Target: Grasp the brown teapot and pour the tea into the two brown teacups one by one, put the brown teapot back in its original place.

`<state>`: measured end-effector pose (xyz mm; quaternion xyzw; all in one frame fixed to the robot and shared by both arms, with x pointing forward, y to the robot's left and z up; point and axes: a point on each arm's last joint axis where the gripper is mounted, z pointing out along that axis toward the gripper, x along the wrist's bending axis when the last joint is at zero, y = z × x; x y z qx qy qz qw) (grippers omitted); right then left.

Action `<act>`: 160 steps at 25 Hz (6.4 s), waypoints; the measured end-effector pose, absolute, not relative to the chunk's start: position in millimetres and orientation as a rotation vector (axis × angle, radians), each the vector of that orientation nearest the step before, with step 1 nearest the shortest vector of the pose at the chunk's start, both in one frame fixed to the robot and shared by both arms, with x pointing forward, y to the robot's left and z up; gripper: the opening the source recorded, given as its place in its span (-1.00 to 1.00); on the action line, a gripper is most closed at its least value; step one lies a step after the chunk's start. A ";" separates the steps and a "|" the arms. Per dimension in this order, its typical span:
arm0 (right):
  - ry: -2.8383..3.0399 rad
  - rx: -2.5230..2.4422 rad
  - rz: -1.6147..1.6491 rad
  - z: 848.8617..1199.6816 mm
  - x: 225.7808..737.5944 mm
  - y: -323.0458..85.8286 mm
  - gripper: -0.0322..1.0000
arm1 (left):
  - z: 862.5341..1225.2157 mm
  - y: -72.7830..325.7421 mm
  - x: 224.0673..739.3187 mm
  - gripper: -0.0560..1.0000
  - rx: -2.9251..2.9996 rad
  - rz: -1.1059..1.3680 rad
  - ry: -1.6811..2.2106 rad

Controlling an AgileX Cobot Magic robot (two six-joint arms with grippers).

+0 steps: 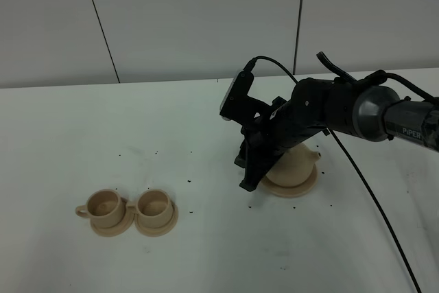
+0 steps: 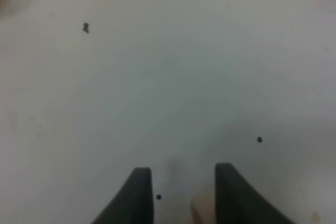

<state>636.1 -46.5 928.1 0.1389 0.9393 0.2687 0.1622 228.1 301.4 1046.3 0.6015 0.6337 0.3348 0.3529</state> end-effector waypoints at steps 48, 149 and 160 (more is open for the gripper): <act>2.706 0.324 0.747 927.1 634.1 -46.7 -0.40 | 1046.3 301.4 228.1 -0.41 1.556 0.866 1.639; 2.897 0.373 0.602 928.4 615.8 -52.3 -0.40 | 1046.3 301.4 228.1 -0.41 1.556 0.866 1.639; 2.913 0.405 0.577 934.9 612.8 -54.9 -0.40 | 1046.3 301.4 228.1 -0.41 1.556 0.866 1.639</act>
